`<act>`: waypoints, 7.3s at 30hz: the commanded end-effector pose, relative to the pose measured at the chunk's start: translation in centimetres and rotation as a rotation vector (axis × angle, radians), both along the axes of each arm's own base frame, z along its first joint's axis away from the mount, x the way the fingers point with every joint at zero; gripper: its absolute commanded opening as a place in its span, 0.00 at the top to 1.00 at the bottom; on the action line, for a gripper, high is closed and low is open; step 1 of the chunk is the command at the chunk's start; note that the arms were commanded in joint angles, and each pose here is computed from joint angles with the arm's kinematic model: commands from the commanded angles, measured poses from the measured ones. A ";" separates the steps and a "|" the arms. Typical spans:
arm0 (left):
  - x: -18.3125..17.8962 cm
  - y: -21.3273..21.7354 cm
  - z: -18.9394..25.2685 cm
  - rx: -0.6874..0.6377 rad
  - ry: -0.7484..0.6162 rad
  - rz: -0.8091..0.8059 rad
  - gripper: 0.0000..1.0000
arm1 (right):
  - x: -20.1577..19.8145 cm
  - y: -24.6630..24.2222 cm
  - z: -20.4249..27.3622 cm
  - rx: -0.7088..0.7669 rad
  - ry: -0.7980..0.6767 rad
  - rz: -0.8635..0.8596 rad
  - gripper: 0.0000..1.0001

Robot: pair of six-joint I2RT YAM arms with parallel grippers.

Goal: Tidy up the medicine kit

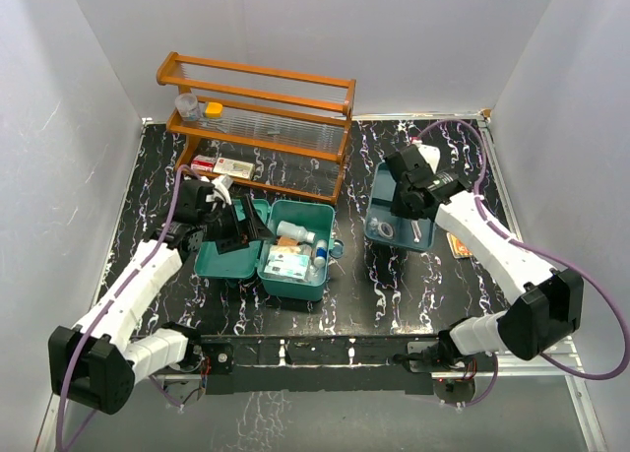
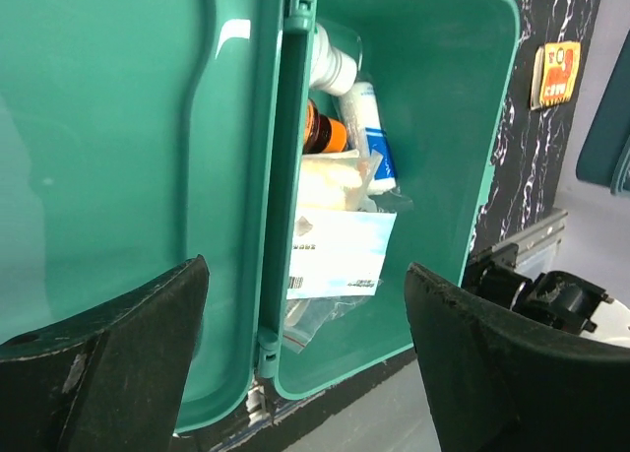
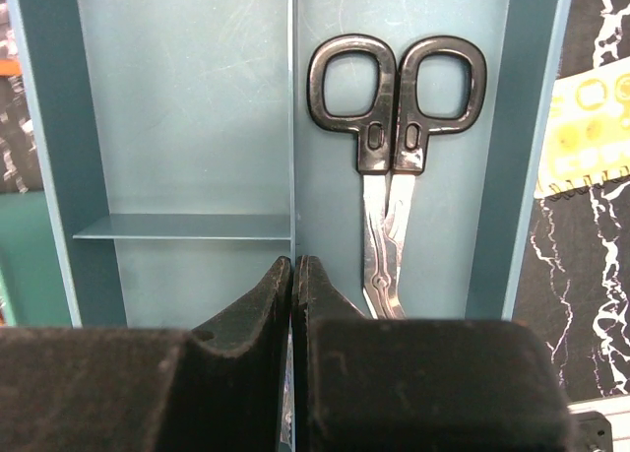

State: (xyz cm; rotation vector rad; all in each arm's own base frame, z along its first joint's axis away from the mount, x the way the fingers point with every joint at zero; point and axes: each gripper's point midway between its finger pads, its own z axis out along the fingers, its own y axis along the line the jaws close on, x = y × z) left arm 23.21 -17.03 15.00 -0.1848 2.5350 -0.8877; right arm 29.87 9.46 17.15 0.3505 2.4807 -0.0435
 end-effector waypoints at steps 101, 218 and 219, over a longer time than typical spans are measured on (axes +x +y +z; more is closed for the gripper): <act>-1.4 10.4 10.2 0.301 -0.422 0.369 0.07 | -5.2 26.0 -2.4 0.056 0.098 0.201 1.00; 3.3 5.5 11.7 -0.406 -0.182 0.116 0.01 | -1.2 14.0 1.6 0.565 -0.186 0.122 0.49; 3.0 5.0 11.7 -0.413 -0.182 0.095 0.01 | -1.2 14.0 1.7 0.567 -0.189 0.120 0.48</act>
